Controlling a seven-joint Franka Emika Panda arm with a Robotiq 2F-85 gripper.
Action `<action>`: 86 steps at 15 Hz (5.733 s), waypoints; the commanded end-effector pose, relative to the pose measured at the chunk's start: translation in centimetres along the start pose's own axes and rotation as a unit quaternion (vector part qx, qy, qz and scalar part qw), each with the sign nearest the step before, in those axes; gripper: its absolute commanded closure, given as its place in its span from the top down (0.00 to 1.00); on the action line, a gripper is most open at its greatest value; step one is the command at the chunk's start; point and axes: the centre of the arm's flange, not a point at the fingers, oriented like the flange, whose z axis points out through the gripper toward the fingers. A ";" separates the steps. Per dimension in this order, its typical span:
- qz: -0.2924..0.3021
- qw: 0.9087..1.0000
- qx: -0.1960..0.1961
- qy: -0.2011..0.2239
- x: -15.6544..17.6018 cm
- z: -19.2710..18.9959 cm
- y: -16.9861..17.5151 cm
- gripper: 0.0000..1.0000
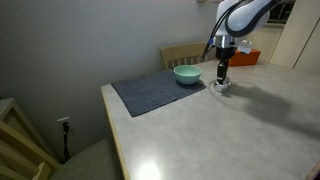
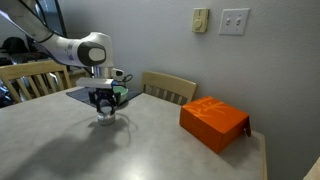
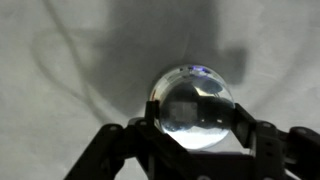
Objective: Pick up the lid and put it on the table
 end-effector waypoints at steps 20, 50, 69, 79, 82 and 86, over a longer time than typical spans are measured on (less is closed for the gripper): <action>0.071 0.993 -0.067 0.069 -10.5 -9.1 4.6 0.44; 0.178 0.983 -0.007 0.037 -3.7 2.0 13.4 0.44; 0.156 0.987 0.006 0.043 -1.3 3.1 16.4 0.44; 0.155 0.987 0.015 0.043 -0.5 4.2 17.2 0.44; 0.156 0.987 0.008 0.042 -0.3 4.6 17.2 0.44; 0.158 0.987 0.009 0.040 -0.3 4.8 17.2 0.44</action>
